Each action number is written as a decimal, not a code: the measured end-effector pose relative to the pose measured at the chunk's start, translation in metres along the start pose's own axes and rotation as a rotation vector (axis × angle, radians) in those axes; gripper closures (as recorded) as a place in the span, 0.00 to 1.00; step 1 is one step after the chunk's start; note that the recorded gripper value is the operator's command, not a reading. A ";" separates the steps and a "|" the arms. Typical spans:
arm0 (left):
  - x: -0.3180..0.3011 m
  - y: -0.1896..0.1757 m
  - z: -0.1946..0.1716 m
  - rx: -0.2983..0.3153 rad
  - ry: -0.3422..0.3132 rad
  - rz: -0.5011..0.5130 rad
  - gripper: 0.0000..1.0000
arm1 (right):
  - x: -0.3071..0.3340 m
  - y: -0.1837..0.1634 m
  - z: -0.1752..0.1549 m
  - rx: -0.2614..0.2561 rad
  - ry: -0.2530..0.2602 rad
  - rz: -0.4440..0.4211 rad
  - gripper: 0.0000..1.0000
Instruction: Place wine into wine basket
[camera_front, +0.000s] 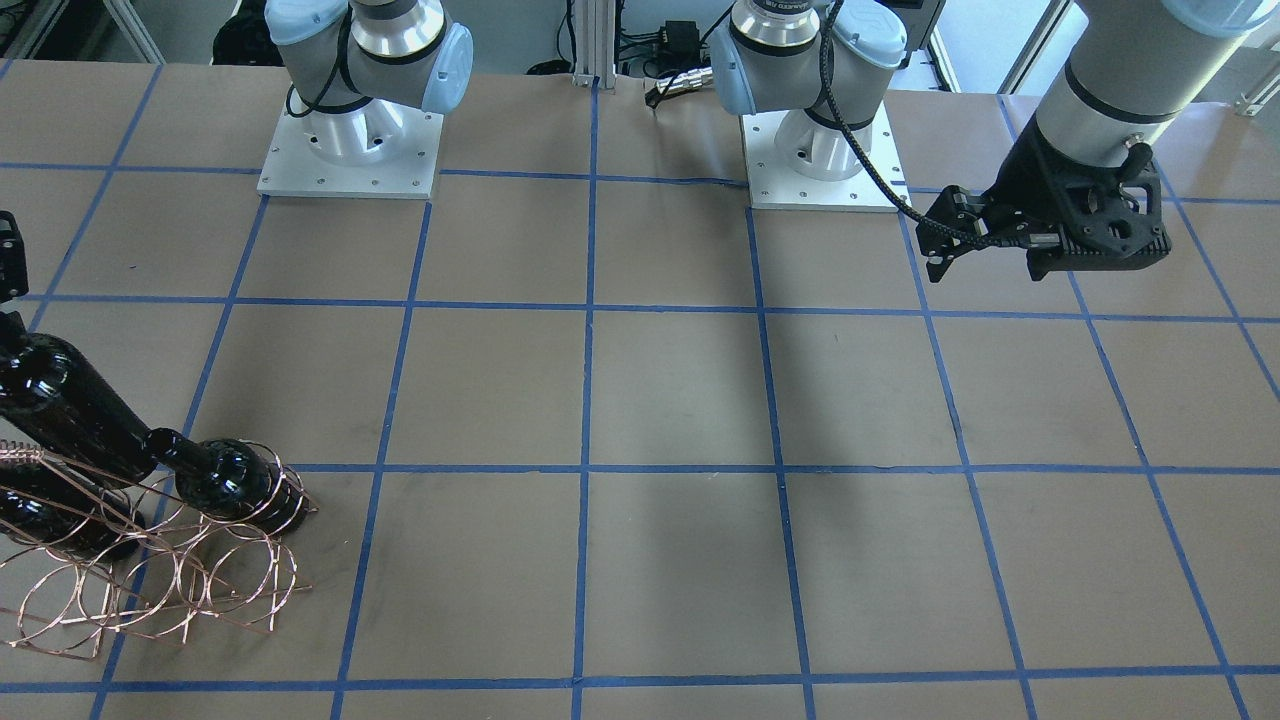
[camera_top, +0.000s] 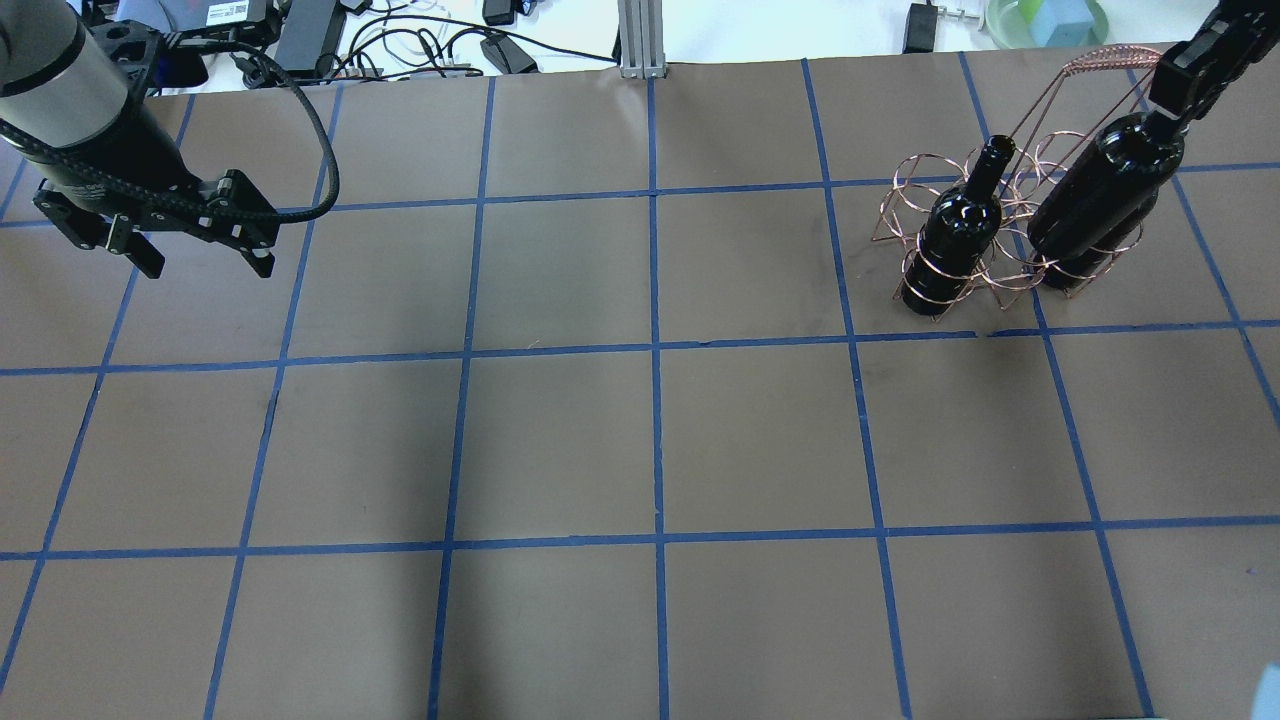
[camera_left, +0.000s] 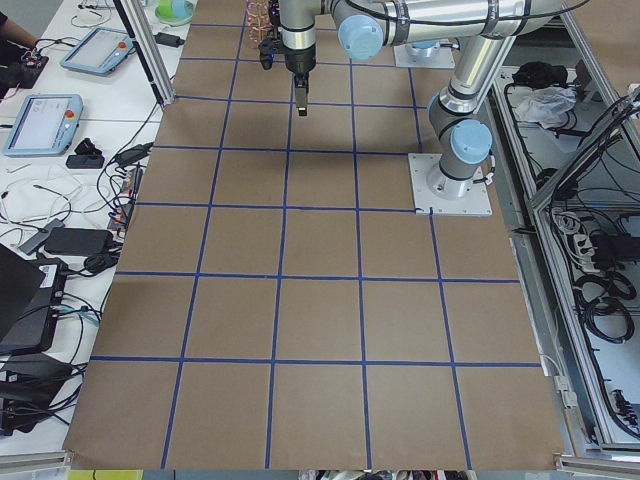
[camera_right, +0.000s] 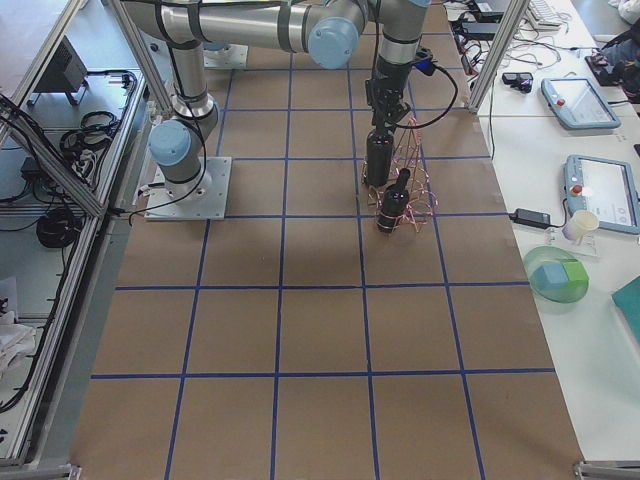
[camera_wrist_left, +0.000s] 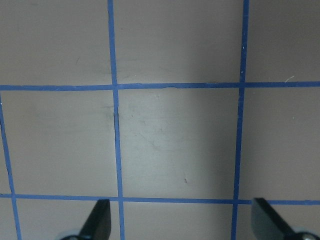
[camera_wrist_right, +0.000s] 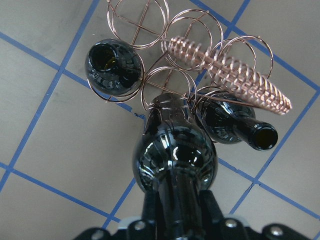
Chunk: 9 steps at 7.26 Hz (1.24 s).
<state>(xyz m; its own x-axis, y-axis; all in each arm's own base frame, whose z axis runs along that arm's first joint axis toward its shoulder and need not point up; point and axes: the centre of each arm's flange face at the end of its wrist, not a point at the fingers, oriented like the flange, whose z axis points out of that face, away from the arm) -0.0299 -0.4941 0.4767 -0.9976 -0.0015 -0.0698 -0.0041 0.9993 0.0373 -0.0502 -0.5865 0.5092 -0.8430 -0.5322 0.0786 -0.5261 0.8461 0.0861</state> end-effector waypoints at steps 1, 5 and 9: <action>0.000 0.000 0.000 0.000 0.000 -0.001 0.00 | 0.000 -0.006 0.004 0.002 0.002 -0.009 1.00; 0.004 0.001 -0.001 0.005 0.000 -0.004 0.00 | 0.008 -0.023 0.025 0.008 -0.003 -0.019 1.00; 0.054 0.018 -0.021 0.049 0.002 -0.035 0.00 | 0.010 -0.031 0.036 0.004 -0.008 -0.031 1.00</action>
<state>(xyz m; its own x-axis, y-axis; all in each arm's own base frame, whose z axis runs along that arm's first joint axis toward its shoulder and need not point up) -0.0857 -0.4771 0.4946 -0.9970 -0.0363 -0.0685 -0.0354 0.9993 -0.0145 -0.0465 -0.6175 0.4712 -0.8273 -0.5576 0.0685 -0.5521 0.8295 0.0841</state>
